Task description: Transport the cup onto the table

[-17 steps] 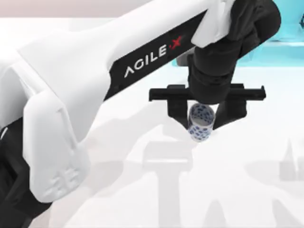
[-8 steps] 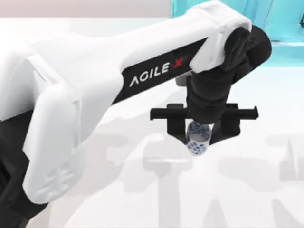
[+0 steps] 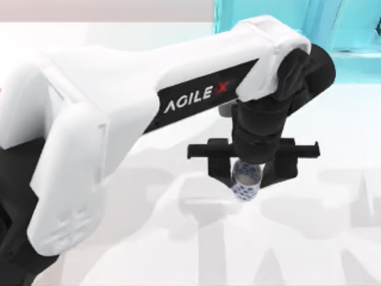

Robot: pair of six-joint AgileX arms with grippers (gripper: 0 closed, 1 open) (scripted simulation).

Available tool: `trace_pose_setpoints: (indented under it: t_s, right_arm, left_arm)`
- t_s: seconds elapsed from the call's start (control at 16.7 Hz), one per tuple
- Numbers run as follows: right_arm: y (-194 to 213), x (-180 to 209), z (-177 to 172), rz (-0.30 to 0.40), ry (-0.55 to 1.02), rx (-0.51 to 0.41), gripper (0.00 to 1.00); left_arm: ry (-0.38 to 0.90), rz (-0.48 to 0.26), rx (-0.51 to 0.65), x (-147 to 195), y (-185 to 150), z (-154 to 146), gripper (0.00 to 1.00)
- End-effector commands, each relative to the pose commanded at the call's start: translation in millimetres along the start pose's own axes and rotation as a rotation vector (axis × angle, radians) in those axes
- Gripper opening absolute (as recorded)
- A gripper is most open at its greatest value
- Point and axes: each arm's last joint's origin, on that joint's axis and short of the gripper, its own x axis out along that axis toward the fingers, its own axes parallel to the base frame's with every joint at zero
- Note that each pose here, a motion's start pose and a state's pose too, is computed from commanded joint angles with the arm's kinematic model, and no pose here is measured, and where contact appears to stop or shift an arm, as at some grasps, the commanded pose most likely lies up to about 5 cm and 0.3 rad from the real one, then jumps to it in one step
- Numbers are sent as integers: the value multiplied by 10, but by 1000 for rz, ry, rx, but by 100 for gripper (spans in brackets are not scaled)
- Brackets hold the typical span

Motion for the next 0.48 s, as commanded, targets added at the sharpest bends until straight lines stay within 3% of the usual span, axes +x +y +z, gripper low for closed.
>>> trace_pose_setpoints:
  t_s: [0.48]
  right_arm:
    - [0, 0, 0, 0, 0, 0, 100]
  left_arm:
    - [0, 0, 0, 0, 0, 0, 68]
